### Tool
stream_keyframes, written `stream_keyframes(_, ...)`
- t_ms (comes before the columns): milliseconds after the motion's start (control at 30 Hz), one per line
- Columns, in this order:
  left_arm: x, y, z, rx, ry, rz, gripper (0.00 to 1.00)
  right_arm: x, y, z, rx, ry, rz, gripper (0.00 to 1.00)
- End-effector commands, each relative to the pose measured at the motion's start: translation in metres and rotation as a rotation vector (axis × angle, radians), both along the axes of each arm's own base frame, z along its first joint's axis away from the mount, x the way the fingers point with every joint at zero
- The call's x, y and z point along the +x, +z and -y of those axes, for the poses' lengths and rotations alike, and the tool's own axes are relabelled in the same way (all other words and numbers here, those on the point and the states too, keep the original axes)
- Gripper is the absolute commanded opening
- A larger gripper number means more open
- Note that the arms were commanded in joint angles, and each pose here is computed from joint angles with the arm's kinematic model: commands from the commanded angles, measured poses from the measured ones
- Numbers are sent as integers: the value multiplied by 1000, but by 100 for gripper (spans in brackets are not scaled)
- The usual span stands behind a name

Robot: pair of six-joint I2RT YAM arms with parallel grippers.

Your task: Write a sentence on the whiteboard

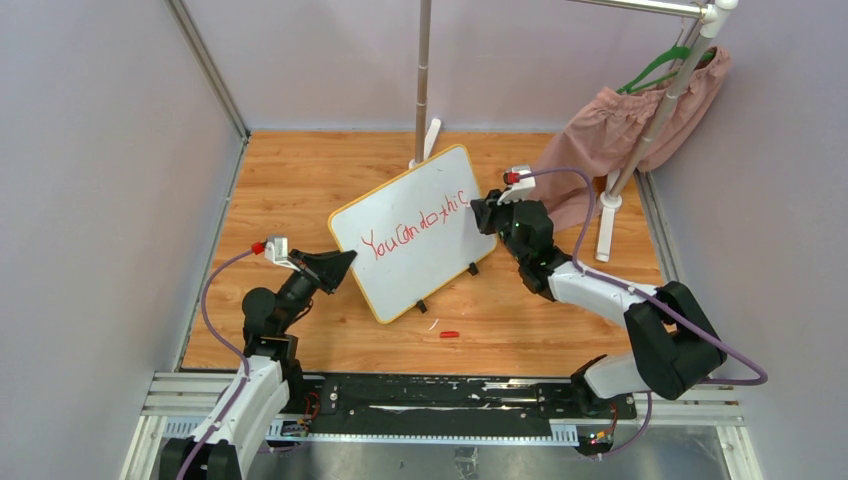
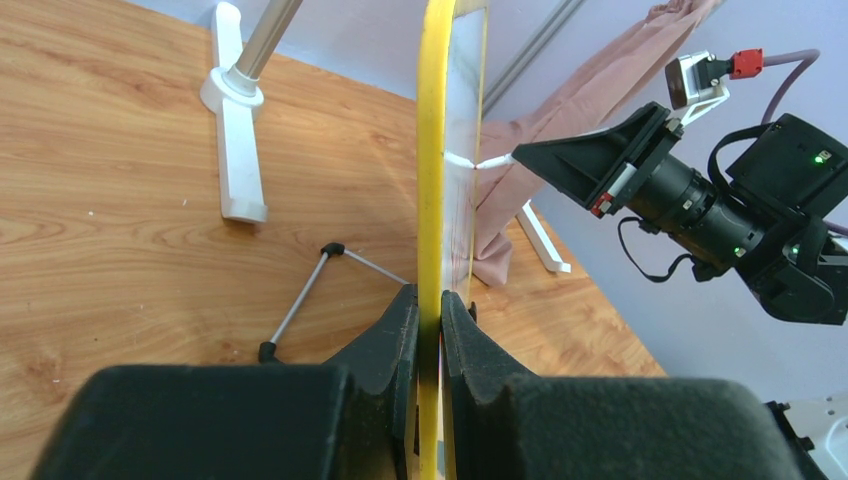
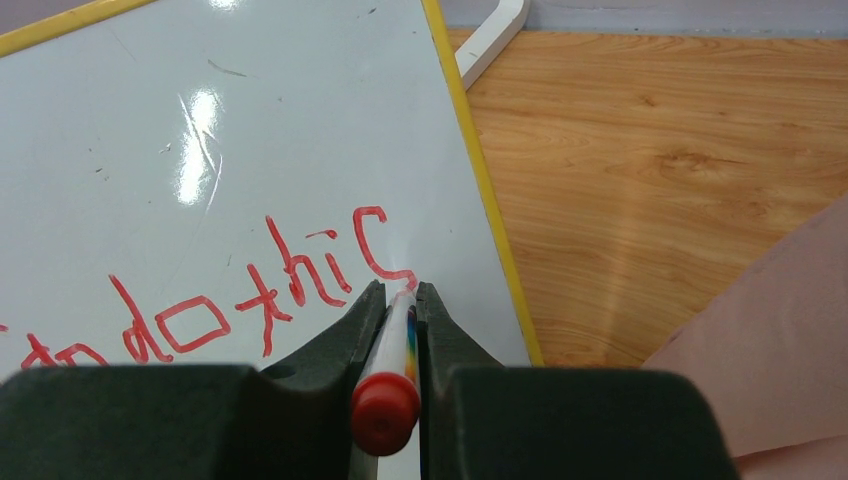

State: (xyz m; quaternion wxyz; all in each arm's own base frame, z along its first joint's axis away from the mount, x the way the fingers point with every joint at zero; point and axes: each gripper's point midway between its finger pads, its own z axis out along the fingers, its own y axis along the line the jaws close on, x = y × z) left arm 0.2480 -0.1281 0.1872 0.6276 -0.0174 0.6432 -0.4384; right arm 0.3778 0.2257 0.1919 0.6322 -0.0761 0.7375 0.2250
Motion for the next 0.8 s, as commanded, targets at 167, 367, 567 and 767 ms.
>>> stream_keyframes(167, -17, -75, -3, 46, 9, -156, 0, -14, -2, -16, 6, 59, -21, 0)
stream_keyframes(367, -17, -75, -2, 47, 9, -156, 0, -15, 1, -21, 15, 72, -19, 0)
stream_keyframes(567, -18, -76, -2, 47, 8, -156, 0, -15, 4, -25, 18, 79, -14, 0)
stream_keyframes(767, -18, -76, -2, 47, 8, -157, 0, -16, 7, -23, 17, 72, -7, 0)
